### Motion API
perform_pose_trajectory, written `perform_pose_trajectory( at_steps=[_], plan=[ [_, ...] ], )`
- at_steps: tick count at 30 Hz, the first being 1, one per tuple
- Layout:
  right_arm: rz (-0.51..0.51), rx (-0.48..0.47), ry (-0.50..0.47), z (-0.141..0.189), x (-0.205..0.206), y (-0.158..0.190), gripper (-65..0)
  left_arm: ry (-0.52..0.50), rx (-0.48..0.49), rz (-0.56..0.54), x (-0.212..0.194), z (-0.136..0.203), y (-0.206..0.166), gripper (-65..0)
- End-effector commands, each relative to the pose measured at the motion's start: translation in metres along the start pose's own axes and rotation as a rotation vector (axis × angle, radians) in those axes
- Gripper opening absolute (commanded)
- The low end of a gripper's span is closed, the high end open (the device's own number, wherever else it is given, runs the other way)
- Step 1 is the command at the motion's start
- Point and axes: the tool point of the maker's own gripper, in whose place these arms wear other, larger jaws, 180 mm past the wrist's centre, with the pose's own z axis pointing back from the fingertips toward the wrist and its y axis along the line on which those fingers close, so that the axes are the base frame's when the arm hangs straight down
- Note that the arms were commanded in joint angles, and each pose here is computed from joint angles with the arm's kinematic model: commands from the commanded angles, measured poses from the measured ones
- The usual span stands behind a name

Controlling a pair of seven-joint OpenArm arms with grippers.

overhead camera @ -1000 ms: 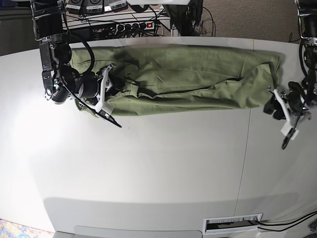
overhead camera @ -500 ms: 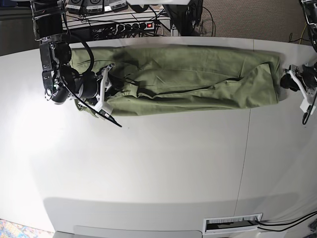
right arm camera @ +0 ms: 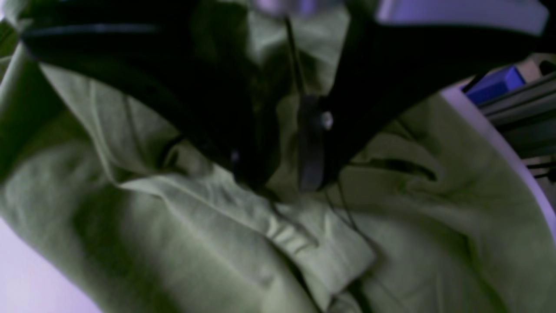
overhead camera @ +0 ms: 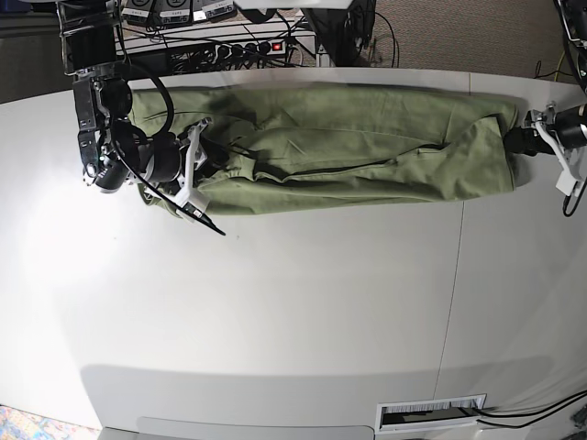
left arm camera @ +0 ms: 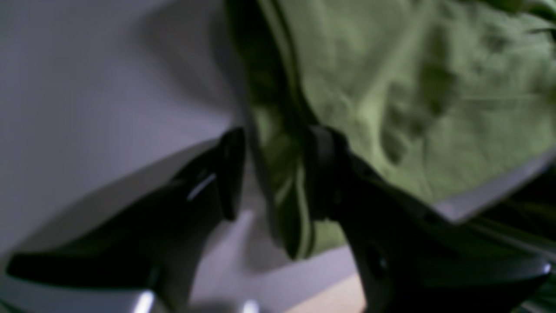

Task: Fold the T-shirt properly
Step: 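Move the left gripper to the shirt's end and grasp it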

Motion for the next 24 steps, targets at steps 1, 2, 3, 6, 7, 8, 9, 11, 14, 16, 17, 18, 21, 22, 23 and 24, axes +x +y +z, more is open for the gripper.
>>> perform_pose_trajectory(
  at_steps=[1, 2, 3, 6, 7, 8, 9, 11, 14, 16, 17, 18, 21, 22, 23, 24],
  plan=[
    [0.018, -0.02, -0.025, 0.008, 0.009, -0.007, -48.0, -0.019, -0.018, 0.008, 0.008, 0.008, 0.0, -39.4],
    [0.018, -0.02, -0.025, 0.008, 0.009, -0.007, -48.0, -0.031, -0.048, 0.019, 0.008, 0.008, -0.002, -39.4],
    [0.018, -0.02, -0.025, 0.008, 0.009, -0.007, -48.0, -0.039, -0.073, 0.035, 0.008, 0.008, -0.004, -39.4],
    [0.018, -0.02, -0.025, 0.008, 0.009, -0.007, -48.0, -0.069, -0.131, 0.062, 0.01, 0.008, -0.011, -39.4],
    [0.018, -0.02, -0.025, 0.008, 0.009, -0.007, -48.0, -0.078, -0.151, 0.066, 0.011, 0.008, -0.013, -39.4],
    [0.018, -0.02, -0.025, 0.008, 0.009, -0.007, -48.0, -0.09, -0.167, 0.071, 0.013, 0.009, -0.016, -39.4],
    [0.018, -0.019, -0.026, 0.008, 0.01, -0.006, -48.0, -0.105, -0.18, 0.073, 0.017, 0.01, -0.019, -39.4],
    [0.018, -0.02, -0.026, 0.008, 0.009, -0.007, -48.0, -0.124, -0.194, 0.047, 0.024, 0.01, -0.022, -39.9],
    [0.018, -0.02, -0.025, 0.008, 0.009, -0.007, -48.0, -0.153, -0.203, 0.027, 0.04, 0.011, -0.025, -46.7],
    [0.018, -0.02, -0.025, 0.008, 0.009, -0.007, -48.0, -0.165, -0.215, 0.013, 0.049, 0.012, -0.028, -51.5],
    [0.018, -0.02, -0.026, 0.008, 0.009, -0.007, -48.0, -0.172, -0.225, 0.01, 0.053, 0.013, -0.03, -53.8],
    [0.018, -0.02, -0.026, 0.008, 0.009, -0.007, -48.0, -0.181, -0.237, 0.008, 0.057, 0.013, -0.033, -56.3],
    [0.018, -0.02, -0.025, 0.008, 0.009, -0.007, -48.0, -0.185, -0.246, 0.01, 0.058, 0.014, -0.034, -65.0],
    [0.018, -0.02, -0.026, 0.008, 0.01, -0.007, -48.0, -0.179, -0.246, 0.01, 0.056, 0.014, -0.034, -65.0],
    [0.018, -0.02, -0.027, 0.008, 0.01, -0.007, -48.0, -0.176, -0.246, 0.009, 0.056, 0.014, -0.034, -65.0],
    [0.018, -0.02, -0.026, 0.008, 0.01, -0.007, -48.0, -0.176, -0.245, 0.009, 0.056, 0.014, -0.034, -65.0]
  ],
)
